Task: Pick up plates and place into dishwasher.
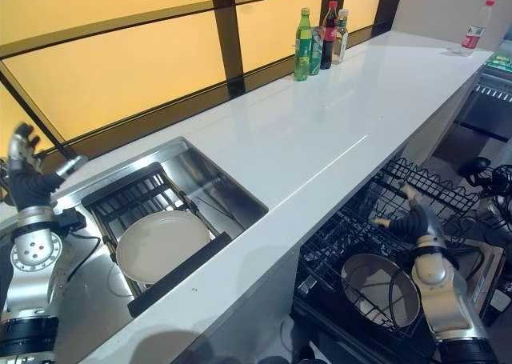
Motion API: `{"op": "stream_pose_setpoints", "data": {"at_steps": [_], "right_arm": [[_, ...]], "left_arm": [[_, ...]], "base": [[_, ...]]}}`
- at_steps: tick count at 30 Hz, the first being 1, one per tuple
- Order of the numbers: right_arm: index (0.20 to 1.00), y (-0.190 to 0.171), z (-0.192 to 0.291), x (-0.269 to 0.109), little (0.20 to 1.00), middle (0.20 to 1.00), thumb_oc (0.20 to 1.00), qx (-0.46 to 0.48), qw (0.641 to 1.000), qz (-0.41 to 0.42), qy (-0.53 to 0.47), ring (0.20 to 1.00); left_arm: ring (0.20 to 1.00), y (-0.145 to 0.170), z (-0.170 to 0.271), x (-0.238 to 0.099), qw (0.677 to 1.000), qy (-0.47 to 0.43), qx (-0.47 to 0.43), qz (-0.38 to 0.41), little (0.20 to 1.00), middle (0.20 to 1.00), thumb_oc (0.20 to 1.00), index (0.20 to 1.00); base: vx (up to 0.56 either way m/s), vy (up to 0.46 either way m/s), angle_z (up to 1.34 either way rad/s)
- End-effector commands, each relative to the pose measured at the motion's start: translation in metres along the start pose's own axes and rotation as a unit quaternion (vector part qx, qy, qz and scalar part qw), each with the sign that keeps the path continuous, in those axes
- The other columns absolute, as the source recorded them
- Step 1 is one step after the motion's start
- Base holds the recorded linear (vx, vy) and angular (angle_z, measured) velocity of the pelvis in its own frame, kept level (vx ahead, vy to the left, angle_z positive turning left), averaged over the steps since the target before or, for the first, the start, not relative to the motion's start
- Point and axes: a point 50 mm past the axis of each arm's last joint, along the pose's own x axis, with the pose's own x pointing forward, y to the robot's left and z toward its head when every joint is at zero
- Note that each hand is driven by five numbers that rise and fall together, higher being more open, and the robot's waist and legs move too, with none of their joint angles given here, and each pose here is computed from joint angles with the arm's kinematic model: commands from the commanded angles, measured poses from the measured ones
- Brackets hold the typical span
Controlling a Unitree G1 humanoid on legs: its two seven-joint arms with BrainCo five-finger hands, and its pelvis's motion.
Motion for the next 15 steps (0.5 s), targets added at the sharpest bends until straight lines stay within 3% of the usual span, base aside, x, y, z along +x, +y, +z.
{"op": "stream_pose_setpoints", "data": {"at_steps": [1,10,15], "right_arm": [[1.0,-0.031,0.041,0.012,1.0,1.0,1.0,0.01,0.993,-0.053,-0.105,1.0],[1.0,-0.041,0.056,0.024,1.0,1.0,1.0,0.01,0.99,-0.042,-0.133,1.0],[1.0,-0.047,0.053,0.021,1.0,1.0,1.0,0.01,0.991,-0.039,-0.13,1.0]], "left_arm": [[1.0,0.016,0.003,0.011,0.998,-0.001,0.067,-0.011,1.0,1.0,1.0,1.0],[1.0,0.012,-0.028,0.013,0.977,0.084,0.179,-0.075,1.0,1.0,1.0,1.0],[1.0,0.012,-0.046,0.012,0.967,0.14,0.188,-0.096,1.0,1.0,1.0,1.0]], "base": [[-0.01,0.03,-0.01],[0.07,0.135,0.06],[0.13,0.228,-0.18]]}}
